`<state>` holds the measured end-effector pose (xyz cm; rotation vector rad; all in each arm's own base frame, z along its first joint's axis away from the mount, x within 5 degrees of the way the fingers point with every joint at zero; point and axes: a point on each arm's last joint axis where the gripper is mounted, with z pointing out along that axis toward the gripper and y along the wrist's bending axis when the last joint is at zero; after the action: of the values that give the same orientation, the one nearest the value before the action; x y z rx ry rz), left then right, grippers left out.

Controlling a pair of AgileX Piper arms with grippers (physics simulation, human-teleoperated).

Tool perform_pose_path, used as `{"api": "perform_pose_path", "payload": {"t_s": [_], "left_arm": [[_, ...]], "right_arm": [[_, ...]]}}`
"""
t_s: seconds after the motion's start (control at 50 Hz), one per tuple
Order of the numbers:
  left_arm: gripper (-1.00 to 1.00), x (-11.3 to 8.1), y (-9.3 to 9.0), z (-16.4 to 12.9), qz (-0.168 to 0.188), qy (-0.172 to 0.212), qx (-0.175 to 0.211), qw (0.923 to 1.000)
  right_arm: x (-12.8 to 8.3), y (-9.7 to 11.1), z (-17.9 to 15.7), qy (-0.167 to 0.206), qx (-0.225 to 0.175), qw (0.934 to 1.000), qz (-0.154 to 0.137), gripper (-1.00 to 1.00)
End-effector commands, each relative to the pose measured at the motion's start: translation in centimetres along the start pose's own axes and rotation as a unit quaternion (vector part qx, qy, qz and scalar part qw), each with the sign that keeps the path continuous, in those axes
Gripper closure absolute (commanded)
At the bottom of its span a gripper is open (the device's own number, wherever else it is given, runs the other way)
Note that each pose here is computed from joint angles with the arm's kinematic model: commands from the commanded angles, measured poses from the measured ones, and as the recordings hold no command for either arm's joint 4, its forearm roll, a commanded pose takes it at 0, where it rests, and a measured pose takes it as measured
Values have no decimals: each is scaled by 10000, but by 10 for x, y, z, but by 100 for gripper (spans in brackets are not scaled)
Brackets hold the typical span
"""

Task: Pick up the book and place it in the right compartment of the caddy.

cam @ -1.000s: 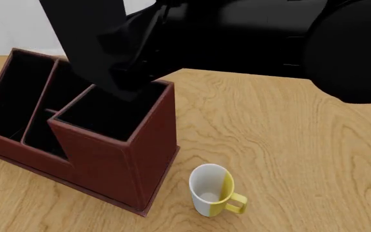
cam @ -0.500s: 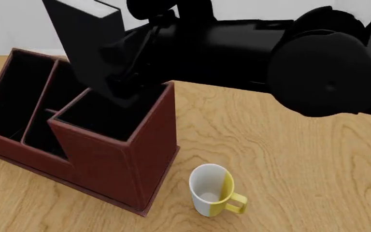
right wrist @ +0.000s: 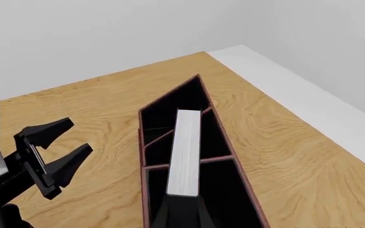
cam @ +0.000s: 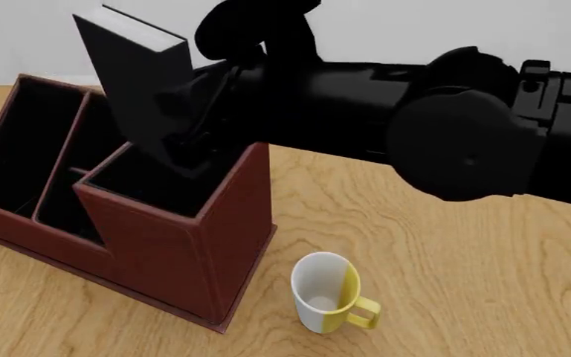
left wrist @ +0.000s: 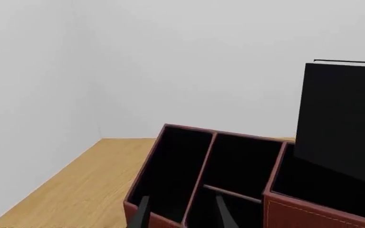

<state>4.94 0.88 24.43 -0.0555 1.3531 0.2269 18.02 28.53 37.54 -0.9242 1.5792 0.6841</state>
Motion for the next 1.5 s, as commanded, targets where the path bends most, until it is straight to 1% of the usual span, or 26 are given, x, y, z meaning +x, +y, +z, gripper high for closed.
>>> {"api": "perform_pose_path", "payload": {"t_s": [0.02,0.14,0.24,0.44,0.76,0.9,1.14,1.42,1.5], "left_arm": [[-100,1,0,0,-17,11,-3,10000],[-100,-2,0,0,-18,13,0,10000],[-100,0,0,0,-28,13,-3,10000],[-100,10,-1,0,-34,13,0,10000],[-100,3,0,0,-32,-16,5,10000],[-100,-5,0,0,-29,-21,8,10000],[-100,3,0,0,-26,-6,-11,10000],[-100,-4,1,0,-48,-6,-29,10000],[-100,-3,1,0,-49,-6,-36,10000]], "right_arm": [[1,0,2,-94,12,9999,119,100],[5,0,4,-82,4,9998,153,100],[7,0,6,-76,8,9998,176,100],[13,0,9,-51,20,9998,207,100],[25,-3,14,9,56,9997,256,100],[29,-4,16,36,76,9996,284,100],[38,-4,23,106,80,9994,326,100],[48,-1,30,174,50,9991,391,100],[51,-1,32,194,48,9990,404,100]]}}
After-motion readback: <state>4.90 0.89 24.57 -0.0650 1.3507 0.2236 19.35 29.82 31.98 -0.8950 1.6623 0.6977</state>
